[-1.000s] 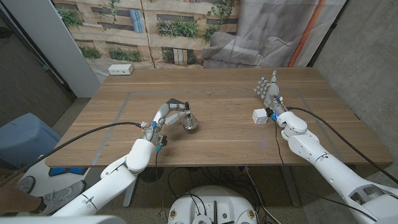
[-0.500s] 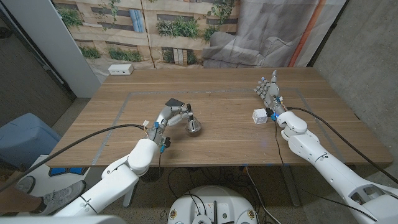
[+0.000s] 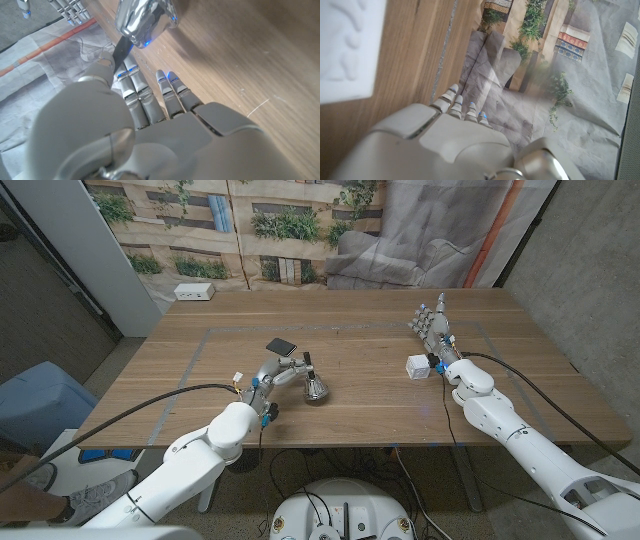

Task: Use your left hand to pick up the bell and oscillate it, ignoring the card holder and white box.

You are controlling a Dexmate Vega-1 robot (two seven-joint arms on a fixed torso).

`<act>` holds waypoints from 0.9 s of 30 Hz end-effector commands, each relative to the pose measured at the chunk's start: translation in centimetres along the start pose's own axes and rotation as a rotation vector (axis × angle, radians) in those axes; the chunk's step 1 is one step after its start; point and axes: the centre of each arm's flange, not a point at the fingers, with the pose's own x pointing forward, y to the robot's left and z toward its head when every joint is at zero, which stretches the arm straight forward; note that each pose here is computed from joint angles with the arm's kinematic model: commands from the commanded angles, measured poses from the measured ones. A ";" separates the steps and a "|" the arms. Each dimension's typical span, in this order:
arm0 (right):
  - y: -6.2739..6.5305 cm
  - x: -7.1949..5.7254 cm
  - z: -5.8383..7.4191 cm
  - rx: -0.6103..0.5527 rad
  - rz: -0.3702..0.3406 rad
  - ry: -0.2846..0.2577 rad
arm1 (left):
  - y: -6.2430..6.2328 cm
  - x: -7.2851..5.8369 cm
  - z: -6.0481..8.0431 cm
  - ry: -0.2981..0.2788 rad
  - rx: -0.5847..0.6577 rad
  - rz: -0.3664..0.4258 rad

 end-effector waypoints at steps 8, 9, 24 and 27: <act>0.1 -0.1 0.1 0.000 0.000 -0.001 | -0.7 0.0 0.5 0.045 -0.060 -0.024; 0.1 -0.1 0.1 0.000 0.000 -0.001 | -0.6 0.1 0.6 0.027 -0.053 -0.023; 0.0 0.0 0.0 0.000 0.000 -0.001 | 0.1 0.1 0.5 -0.161 0.097 0.027; 0.0 0.0 0.0 0.000 0.000 -0.001 | 0.3 0.1 0.3 -0.181 0.136 0.022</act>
